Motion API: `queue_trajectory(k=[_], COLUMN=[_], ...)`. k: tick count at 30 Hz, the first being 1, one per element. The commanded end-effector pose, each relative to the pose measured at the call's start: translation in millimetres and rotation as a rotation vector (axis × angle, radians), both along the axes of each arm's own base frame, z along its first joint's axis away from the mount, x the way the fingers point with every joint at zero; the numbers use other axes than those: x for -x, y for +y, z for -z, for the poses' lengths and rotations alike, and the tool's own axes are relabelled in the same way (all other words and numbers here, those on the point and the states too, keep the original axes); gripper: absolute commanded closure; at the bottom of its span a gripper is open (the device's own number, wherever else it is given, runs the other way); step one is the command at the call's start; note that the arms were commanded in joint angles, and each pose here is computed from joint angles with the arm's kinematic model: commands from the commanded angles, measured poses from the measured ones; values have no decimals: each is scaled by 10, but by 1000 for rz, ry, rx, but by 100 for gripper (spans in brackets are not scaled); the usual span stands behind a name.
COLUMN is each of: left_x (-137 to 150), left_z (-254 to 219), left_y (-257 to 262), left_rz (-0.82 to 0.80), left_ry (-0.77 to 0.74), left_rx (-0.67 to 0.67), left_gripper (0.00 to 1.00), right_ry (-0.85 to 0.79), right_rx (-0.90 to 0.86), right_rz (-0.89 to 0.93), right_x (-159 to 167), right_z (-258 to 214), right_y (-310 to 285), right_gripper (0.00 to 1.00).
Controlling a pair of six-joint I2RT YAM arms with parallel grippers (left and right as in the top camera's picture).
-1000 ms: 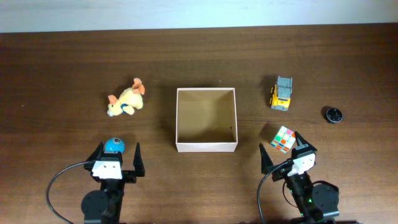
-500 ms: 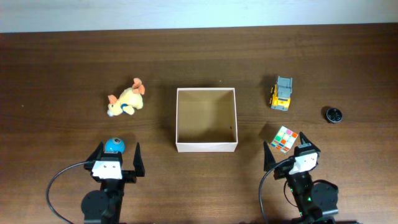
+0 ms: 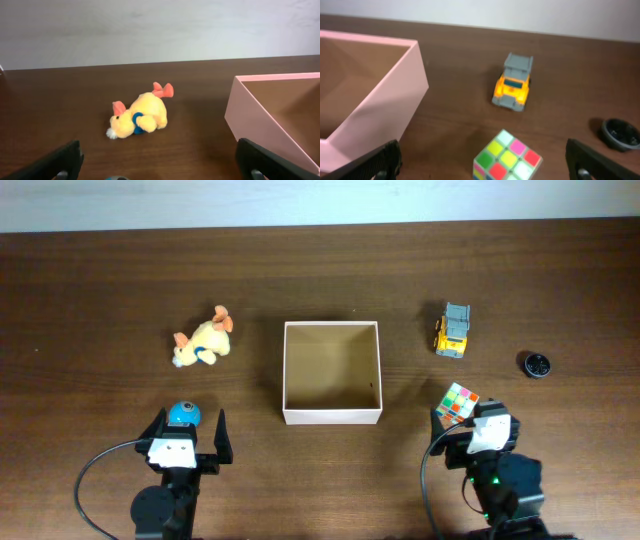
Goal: Pack container
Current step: 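Move the right gripper over the Rubik's cube and lower it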
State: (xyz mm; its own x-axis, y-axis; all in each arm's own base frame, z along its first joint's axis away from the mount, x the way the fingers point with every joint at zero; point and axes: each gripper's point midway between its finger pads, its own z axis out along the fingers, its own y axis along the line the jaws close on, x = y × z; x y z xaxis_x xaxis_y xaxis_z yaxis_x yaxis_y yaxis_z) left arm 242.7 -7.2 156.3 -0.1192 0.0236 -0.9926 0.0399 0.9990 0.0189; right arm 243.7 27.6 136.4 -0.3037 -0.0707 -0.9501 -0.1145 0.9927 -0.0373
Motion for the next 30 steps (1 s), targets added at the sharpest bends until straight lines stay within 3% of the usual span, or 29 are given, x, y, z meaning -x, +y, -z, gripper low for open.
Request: queue_trajectory(k=[1, 5, 9, 12, 15, 22, 25, 30], left_x=[0, 0, 0, 0, 0, 0, 0, 0], left_z=[7, 7, 7, 7, 7, 7, 7, 7], left_y=[5, 5, 5, 5, 5, 5, 5, 5], left_rz=[1, 1, 1, 1, 1, 1, 1, 1], left_ry=[-5, -5, -5, -5, -5, -5, -5, -5], left_rx=[-15, -15, -15, -15, -15, -15, -15, -15], left_gripper=[1, 1, 1, 1, 1, 1, 1, 1], right_ry=[-27, 89, 259, 363, 417, 512, 604, 788], right_rx=[11, 33, -56, -106, -232, -315, -334, -456], right_rz=[45, 76, 75, -42, -284, -418, -385, 78], right_x=[-1, 45, 83, 94, 104, 17, -85, -267], right_z=[-540, -836, -993, -1102, -1247, -1128, -918, -450], right_y=[-79, -138, -59, 178, 643, 917, 919, 520], right_gripper=[1, 1, 1, 1, 1, 1, 0, 5])
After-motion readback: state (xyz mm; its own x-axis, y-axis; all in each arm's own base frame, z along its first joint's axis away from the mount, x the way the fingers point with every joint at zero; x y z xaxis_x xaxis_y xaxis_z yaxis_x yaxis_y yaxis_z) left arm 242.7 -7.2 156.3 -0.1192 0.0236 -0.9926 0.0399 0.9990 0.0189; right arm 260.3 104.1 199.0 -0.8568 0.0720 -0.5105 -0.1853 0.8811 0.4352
